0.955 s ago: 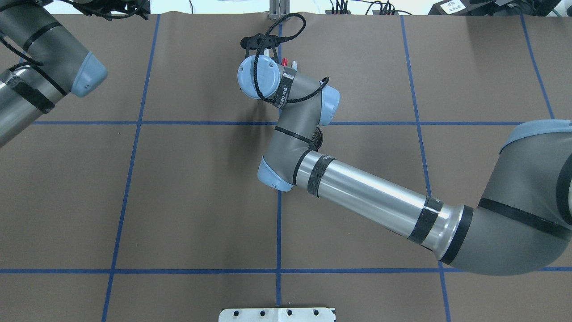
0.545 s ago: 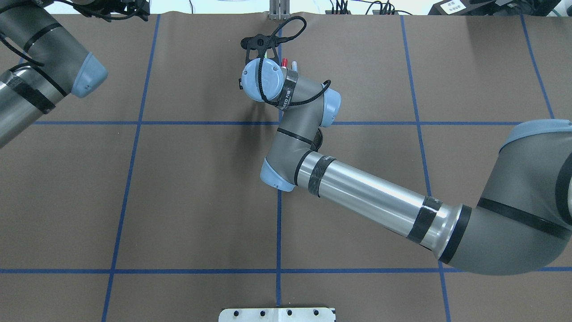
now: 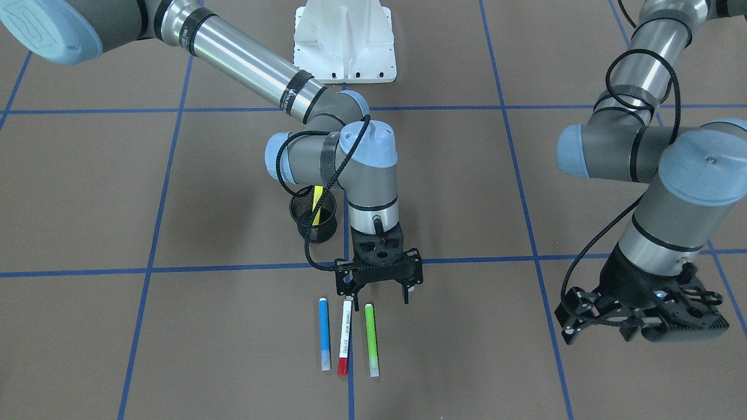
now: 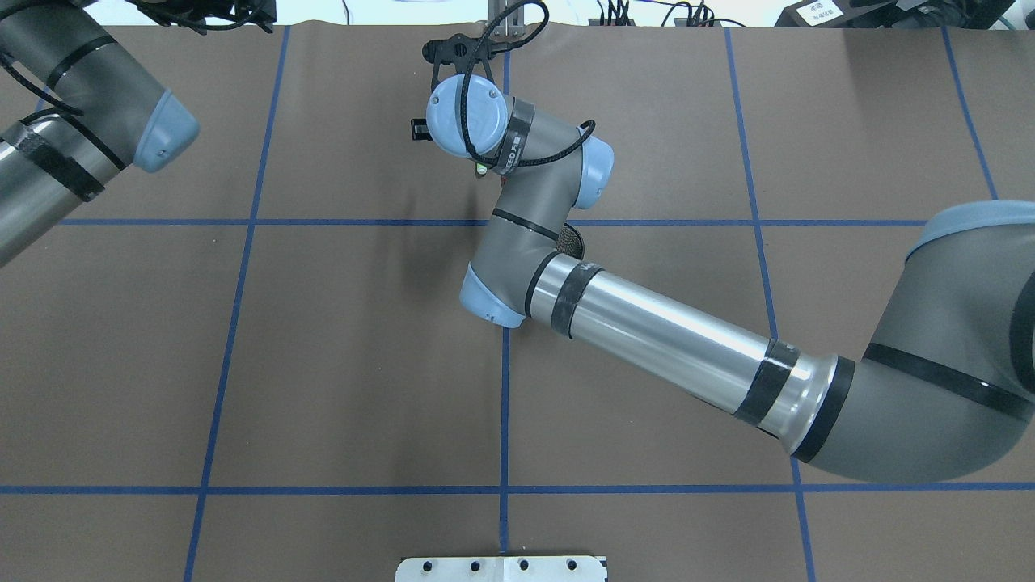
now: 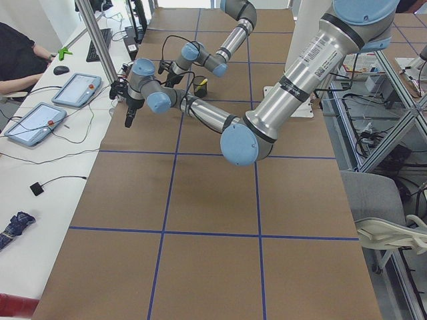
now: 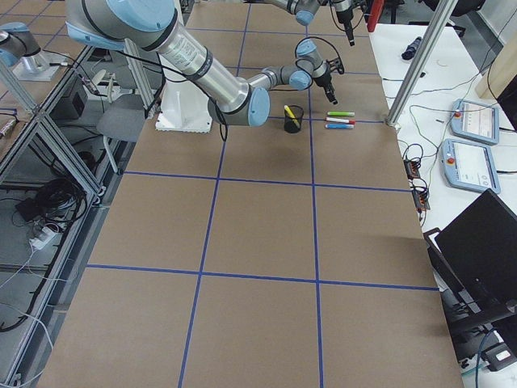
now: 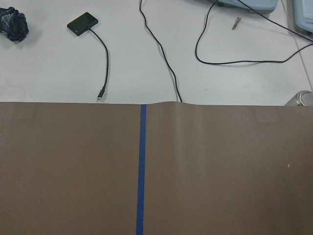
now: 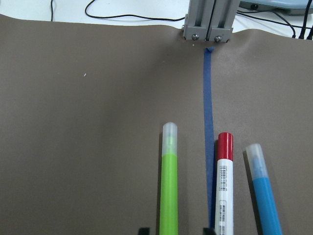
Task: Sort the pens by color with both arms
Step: 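Withdraw the right arm while the left arm swings over the cup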
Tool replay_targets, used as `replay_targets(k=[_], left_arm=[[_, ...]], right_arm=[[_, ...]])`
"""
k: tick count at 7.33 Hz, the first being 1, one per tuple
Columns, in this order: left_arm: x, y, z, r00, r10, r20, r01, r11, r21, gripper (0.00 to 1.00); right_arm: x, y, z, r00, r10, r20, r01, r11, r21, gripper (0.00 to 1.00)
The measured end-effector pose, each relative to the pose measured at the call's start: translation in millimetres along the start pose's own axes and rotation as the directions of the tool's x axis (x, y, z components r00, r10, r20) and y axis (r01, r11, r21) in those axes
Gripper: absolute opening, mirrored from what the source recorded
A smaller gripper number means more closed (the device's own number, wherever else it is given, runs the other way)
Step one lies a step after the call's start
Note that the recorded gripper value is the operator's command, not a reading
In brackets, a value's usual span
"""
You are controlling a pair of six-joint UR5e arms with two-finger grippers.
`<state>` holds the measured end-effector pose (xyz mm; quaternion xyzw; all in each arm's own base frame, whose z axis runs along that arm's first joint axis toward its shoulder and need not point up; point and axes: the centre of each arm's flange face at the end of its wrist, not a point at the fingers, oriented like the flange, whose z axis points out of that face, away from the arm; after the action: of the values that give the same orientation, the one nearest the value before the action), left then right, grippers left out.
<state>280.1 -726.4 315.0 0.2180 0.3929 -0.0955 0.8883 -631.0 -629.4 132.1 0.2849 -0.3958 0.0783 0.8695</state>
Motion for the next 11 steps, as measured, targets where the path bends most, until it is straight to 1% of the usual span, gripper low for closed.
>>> replay_targets(k=[1, 2, 4, 5, 6, 7, 8, 9, 10, 11], left_arm=[[9, -3, -5, 1.000, -0.001, -0.014, 0.001, 1.000, 0.002, 1.00], [17, -3, -11, 0.999, -0.005, -0.035, 0.004, 1.000, -0.005, 1.00], [61, 16, -29, 0.993, -0.051, -0.105, 0.046, 0.998, -0.050, 1.00], [95, 33, -43, 0.988, -0.076, -0.133, 0.066, 0.995, -0.076, 1.00], [133, 57, -60, 0.985, -0.089, -0.149, 0.073, 0.991, -0.111, 1.00], [177, 79, -80, 0.984, -0.101, -0.148, 0.078, 0.985, -0.156, 1.00], [229, 97, -100, 0.987, -0.101, -0.126, 0.073, 0.975, -0.209, 1.00], [284, 122, -113, 0.993, -0.077, -0.090, 0.051, 0.963, -0.265, 1.00], [328, 144, -115, 0.997, -0.040, -0.064, 0.019, 0.952, -0.305, 1.00], [375, 155, -103, 0.999, 0.014, -0.037, -0.026, 0.937, -0.348, 1.00]], right_arm=[[12, -28, -12, 0.999, 0.022, 0.026, -0.021, 1.000, -0.024, 0.95], [28, -55, -25, 0.999, 0.033, 0.030, -0.031, 0.998, -0.048, 0.96], [73, -101, -51, 1.000, 0.019, -0.023, -0.020, 0.998, -0.067, 0.98], [113, -117, -58, 0.999, -0.009, -0.039, 0.006, 0.997, -0.079, 0.98], [167, -131, -62, 0.998, -0.037, -0.042, 0.033, 0.994, -0.106, 0.98], [225, -146, -68, 0.998, -0.058, -0.030, 0.053, 0.988, -0.147, 0.98], [282, -157, -75, 0.998, -0.062, -0.008, 0.059, 0.979, -0.195, 0.98], [338, -166, -84, 0.999, -0.052, 0.017, 0.054, 0.969, -0.239, 0.98], [387, -170, -91, 0.998, -0.039, 0.038, 0.048, 0.960, -0.276, 0.98], [426, -166, -96, 0.998, -0.032, 0.053, 0.047, 0.952, -0.302, 0.98]])
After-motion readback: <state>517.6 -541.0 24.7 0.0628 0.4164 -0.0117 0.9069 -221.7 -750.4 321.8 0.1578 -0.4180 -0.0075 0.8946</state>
